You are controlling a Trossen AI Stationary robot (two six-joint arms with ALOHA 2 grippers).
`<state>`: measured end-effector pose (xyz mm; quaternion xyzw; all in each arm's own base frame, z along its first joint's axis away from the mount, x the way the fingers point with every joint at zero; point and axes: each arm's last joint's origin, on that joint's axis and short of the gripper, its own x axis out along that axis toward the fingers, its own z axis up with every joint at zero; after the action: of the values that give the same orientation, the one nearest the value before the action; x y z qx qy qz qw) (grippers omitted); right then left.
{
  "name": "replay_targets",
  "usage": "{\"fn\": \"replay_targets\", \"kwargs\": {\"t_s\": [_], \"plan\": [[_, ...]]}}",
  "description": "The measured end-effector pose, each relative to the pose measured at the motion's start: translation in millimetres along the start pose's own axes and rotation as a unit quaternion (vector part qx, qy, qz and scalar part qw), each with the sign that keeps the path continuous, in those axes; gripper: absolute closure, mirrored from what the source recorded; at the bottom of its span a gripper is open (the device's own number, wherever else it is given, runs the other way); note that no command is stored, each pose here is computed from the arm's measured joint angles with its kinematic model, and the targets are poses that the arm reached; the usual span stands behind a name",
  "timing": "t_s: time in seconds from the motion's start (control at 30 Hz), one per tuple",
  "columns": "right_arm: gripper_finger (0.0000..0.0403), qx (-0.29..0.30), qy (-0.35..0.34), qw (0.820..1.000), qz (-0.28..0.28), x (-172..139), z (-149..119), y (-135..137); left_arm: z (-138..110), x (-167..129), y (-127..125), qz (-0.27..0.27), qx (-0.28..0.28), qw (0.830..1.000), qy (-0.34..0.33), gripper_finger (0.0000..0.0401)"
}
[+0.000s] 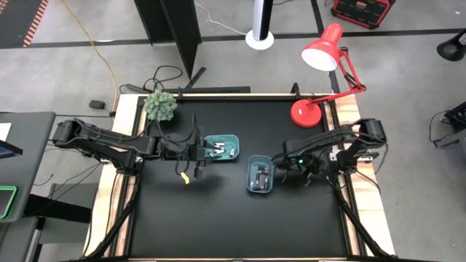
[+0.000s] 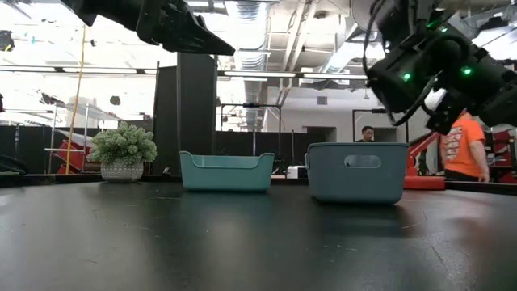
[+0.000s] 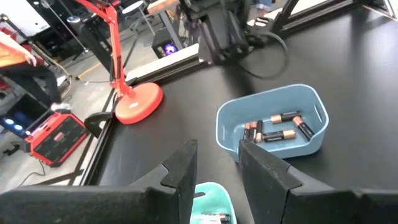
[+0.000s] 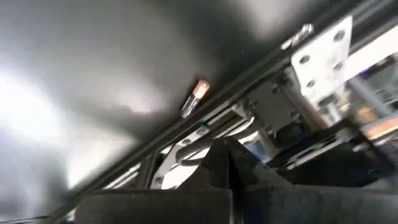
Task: Sort batteries
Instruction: Put the black battery into the blue bin
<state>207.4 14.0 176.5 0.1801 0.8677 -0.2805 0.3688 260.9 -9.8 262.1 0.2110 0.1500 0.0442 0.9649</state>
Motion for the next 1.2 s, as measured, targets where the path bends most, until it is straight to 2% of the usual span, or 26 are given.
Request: {"fn": "replay_targets", "kwargs": {"t_s": [0.13, 0.3, 0.5, 0.73, 1.2], "plan": [[0.0403, 0.062, 0.005, 0.997, 0.034, 6, -8, -13, -2, 0, -1, -0.004, 0.001, 1.0, 0.009, 0.0289], [0.0403, 0.124, 0.014, 0.991, 0.042, 18, -16, -19, -3, 0, -1, -0.007, 0.001, 1.0, 0.017, 0.0289], [0.0403, 0.158, 0.018, 0.987, 0.024, 37, -14, -11, -5, 0, -2, -0.011, 0.0, 1.0, 0.028, 0.0289], [0.0403, 0.197, -0.01, 0.98, 0.019, 51, -6, 2, -6, 0, -2, -0.012, -0.001, 1.0, 0.029, 0.0289], [0.0403, 0.249, -0.037, 0.967, -0.032, 60, 1, 12, -8, -1, -3, -0.017, 0.002, 0.999, 0.042, 0.0289]]}}
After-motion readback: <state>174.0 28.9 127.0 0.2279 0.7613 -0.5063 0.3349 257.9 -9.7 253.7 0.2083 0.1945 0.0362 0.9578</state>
